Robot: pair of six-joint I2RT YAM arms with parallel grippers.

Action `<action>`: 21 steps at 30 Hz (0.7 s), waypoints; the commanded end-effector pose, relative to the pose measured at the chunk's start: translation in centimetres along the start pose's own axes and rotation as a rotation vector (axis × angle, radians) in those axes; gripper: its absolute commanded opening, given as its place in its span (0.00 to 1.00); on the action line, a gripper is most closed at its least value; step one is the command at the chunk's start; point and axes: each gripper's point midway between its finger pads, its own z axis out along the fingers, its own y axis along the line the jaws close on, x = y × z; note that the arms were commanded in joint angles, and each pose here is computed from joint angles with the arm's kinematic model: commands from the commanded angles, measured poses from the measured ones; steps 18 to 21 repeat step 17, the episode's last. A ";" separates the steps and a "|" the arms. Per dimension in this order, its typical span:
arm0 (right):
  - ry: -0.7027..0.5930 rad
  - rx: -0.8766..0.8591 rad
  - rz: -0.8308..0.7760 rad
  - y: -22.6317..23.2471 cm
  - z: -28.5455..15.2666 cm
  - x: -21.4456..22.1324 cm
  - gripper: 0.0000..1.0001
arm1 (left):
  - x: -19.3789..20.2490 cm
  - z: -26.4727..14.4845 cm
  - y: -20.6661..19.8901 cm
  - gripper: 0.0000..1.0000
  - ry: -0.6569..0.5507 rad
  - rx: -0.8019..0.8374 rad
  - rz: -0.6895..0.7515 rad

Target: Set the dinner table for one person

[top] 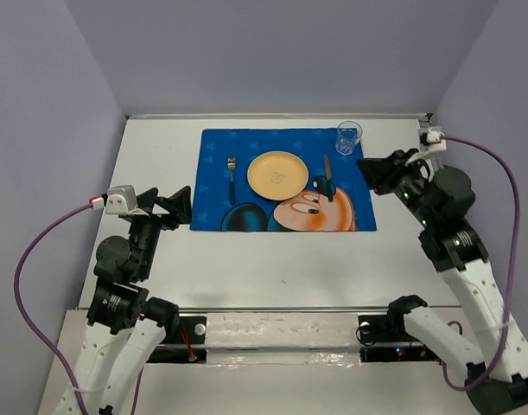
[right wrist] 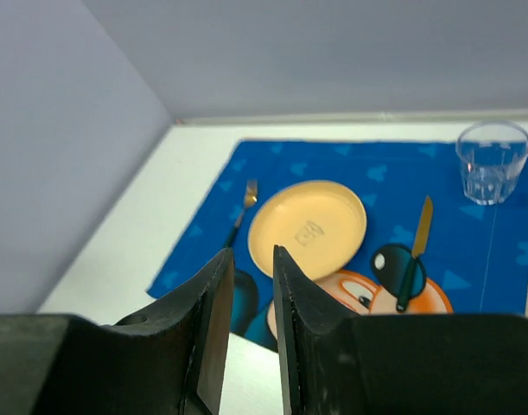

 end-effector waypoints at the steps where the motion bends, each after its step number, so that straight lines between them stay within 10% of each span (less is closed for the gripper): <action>1: -0.241 -0.046 0.037 1.9 -4.8 -4.5 0.35 | -3.7 -0.4 -1.0 0.99 -0.105 0.030 -0.009; 12: -0.422 0.040 0.060 -0.1 -10.6 -3.9 0.94 | -4.5 -0.5 -3.6 0.99 -0.089 0.145 -0.062; 21: -0.387 0.043 0.086 -0.4 -9.9 -2.7 0.97 | -1.6 0.3 -4.2 0.99 0.009 0.181 -0.085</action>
